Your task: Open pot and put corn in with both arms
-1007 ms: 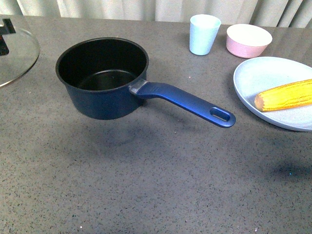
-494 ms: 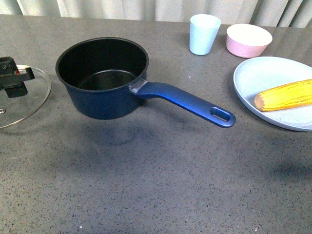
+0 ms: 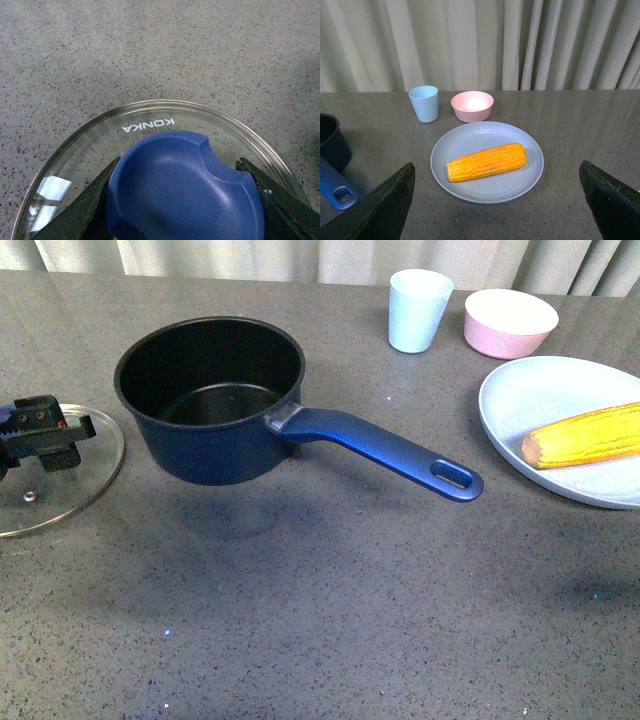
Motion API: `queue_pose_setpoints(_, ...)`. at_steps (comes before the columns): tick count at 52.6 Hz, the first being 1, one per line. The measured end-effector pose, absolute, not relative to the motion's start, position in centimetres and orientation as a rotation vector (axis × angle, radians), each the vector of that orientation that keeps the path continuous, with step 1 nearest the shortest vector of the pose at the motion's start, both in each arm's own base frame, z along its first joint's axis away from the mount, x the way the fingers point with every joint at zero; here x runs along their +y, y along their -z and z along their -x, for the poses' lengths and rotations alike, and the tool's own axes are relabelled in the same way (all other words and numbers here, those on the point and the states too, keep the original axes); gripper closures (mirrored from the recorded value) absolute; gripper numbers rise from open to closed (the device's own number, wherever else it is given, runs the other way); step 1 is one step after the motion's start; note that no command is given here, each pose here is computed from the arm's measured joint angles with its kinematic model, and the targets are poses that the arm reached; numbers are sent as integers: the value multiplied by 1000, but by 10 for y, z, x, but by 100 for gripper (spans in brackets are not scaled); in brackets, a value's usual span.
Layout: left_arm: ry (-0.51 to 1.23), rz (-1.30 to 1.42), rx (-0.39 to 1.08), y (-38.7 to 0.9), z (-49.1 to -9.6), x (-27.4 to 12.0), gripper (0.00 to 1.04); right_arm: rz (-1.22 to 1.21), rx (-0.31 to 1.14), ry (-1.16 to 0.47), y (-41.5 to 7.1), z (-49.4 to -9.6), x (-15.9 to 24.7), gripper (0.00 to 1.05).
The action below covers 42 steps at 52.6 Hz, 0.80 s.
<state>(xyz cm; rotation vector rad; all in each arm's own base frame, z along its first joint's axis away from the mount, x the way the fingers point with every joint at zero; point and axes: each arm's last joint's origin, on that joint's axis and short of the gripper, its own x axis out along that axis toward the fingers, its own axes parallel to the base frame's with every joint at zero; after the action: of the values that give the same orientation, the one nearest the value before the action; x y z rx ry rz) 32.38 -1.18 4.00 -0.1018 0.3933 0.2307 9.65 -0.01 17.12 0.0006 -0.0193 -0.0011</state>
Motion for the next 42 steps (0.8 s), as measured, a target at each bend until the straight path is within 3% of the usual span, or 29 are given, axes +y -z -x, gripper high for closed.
queue_pose_setpoints(8,-227,114,389,-38,-325,-14,46,-1,-19,1,-171,-97,0,9)
queue_pose_setpoints(20,-222,126,372,-37,-320,-19,7,-1,-19,2,-171,-97,0,9)
queue_pose_setpoints(42,-248,175,343,-87,-238,-16,9,-1,-19,1,-171,-97,0,9)
